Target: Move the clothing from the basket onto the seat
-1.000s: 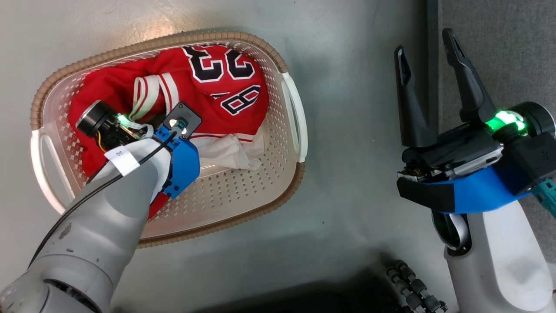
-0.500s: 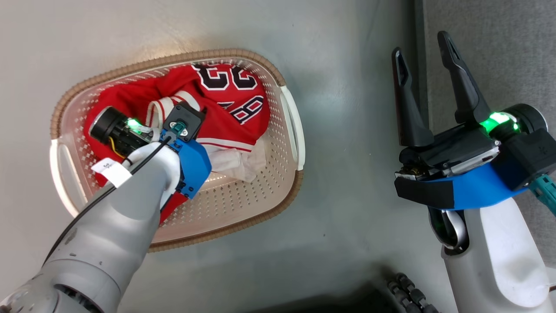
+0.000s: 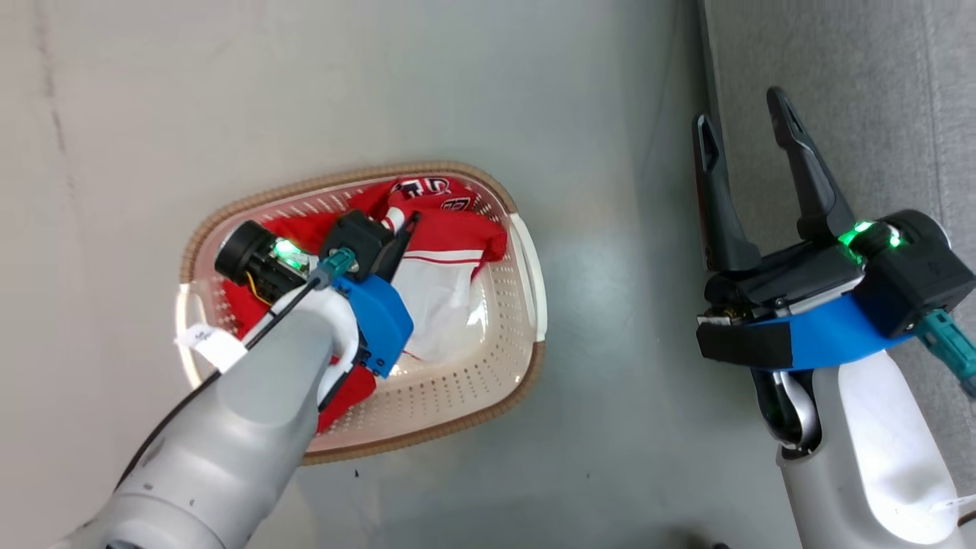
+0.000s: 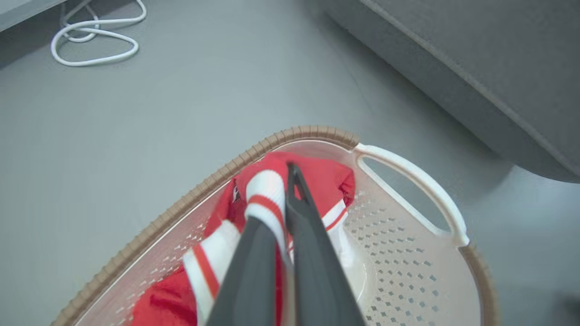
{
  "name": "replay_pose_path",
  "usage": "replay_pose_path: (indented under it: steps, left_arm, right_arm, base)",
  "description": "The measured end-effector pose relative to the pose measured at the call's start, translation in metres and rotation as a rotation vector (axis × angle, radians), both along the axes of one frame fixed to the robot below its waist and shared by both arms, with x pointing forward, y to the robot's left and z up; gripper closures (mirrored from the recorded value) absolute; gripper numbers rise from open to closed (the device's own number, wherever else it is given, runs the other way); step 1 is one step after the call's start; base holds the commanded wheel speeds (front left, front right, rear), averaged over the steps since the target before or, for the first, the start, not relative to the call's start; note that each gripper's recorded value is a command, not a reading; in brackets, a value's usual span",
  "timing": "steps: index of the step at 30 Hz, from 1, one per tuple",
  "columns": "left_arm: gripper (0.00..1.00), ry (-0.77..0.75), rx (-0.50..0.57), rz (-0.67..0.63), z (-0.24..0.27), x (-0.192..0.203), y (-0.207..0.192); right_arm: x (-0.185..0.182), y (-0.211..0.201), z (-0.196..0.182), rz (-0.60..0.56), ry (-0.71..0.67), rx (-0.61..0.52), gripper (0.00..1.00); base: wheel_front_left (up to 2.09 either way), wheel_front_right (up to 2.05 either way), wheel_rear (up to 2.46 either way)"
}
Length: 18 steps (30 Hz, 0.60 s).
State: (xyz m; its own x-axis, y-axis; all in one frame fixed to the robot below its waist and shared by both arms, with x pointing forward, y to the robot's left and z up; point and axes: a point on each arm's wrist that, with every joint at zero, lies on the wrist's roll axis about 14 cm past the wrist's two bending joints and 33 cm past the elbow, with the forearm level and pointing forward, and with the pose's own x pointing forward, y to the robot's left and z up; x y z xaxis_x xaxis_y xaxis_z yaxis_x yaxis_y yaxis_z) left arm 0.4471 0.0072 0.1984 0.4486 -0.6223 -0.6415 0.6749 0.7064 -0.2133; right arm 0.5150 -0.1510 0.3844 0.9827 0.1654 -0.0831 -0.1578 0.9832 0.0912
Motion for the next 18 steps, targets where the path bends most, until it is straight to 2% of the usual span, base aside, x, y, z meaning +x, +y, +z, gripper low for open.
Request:
replay_pose_path:
  steps: [13, 18]
  left_arm:
    - [1.0, -0.241, -0.159, 0.089, 0.115, 0.002, -0.007]
    - [1.0, -0.385, -0.226, 0.121, 0.174, 0.004, -0.007]
  right_arm:
    - [-0.022, 0.011, 0.062, 0.017, -0.097, 0.022, 0.0]
    - [-0.038, 0.012, 0.088, 0.017, -0.134, 0.033, 0.0]
  base:
    - [0.0, 0.0, 0.0]
    - [0.0, 0.0, 0.0]
